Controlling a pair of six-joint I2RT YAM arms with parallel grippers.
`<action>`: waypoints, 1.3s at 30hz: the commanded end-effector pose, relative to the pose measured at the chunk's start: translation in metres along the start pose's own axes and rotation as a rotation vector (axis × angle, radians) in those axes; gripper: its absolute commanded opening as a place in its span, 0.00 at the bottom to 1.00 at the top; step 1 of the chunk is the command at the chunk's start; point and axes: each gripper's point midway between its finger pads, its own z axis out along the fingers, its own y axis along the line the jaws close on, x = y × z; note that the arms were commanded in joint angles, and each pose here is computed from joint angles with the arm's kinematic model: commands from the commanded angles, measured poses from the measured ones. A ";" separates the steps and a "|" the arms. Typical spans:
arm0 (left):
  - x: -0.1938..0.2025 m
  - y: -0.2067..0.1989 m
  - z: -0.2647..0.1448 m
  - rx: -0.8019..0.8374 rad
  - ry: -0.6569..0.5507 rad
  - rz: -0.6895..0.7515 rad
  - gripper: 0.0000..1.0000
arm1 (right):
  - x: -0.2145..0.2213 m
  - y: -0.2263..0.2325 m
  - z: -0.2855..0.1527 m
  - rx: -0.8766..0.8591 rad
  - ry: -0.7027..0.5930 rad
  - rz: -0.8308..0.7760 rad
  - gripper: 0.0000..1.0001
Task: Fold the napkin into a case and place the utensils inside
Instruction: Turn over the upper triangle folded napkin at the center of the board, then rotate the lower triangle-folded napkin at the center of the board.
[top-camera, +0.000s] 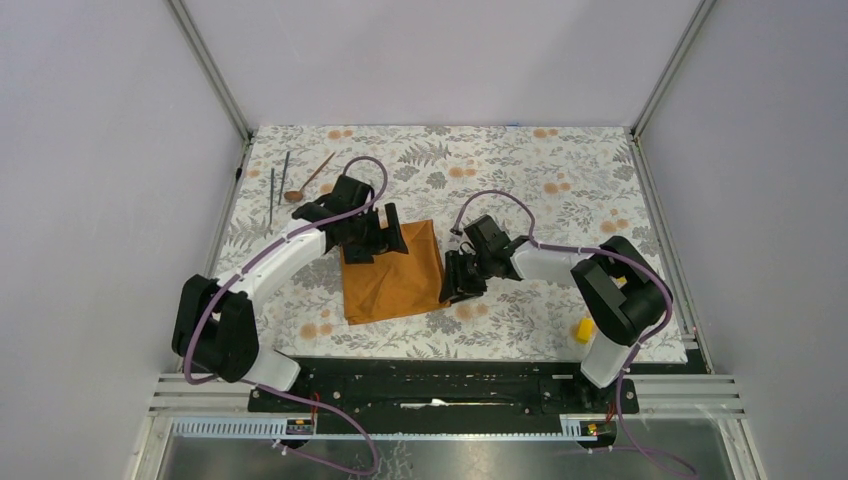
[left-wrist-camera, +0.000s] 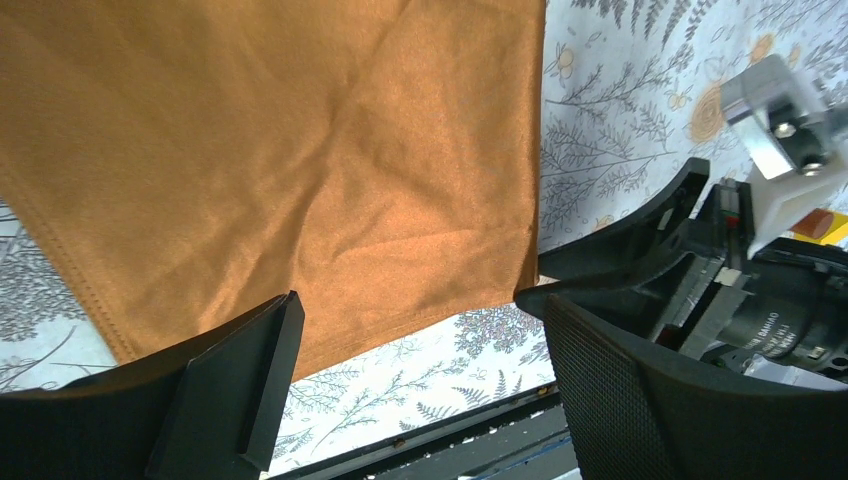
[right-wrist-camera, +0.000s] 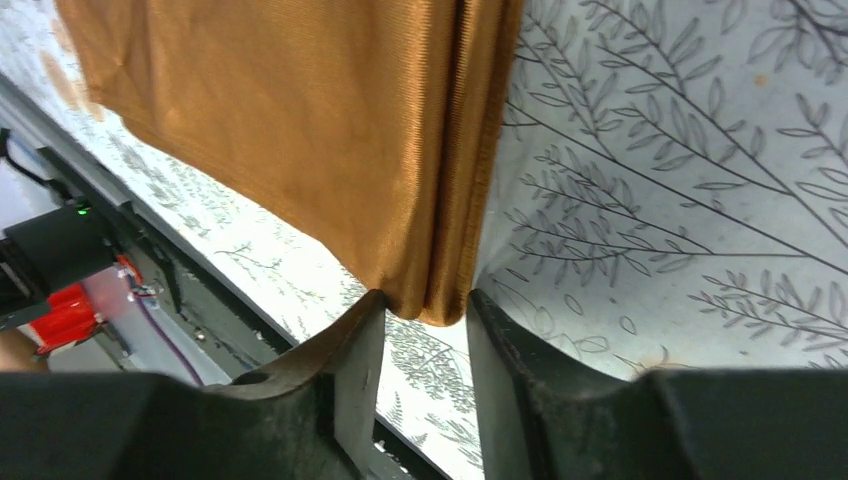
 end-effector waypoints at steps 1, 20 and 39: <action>-0.009 0.006 -0.011 -0.006 -0.061 0.021 0.95 | 0.023 -0.039 -0.001 0.181 0.099 -0.037 0.39; -0.015 0.051 -0.026 0.033 -0.108 -0.161 0.98 | -0.027 -0.082 -0.019 0.282 0.143 -0.090 0.00; -0.089 0.011 0.012 0.351 -0.067 -0.330 0.90 | -0.257 -0.108 -0.090 0.626 -0.147 -0.314 0.57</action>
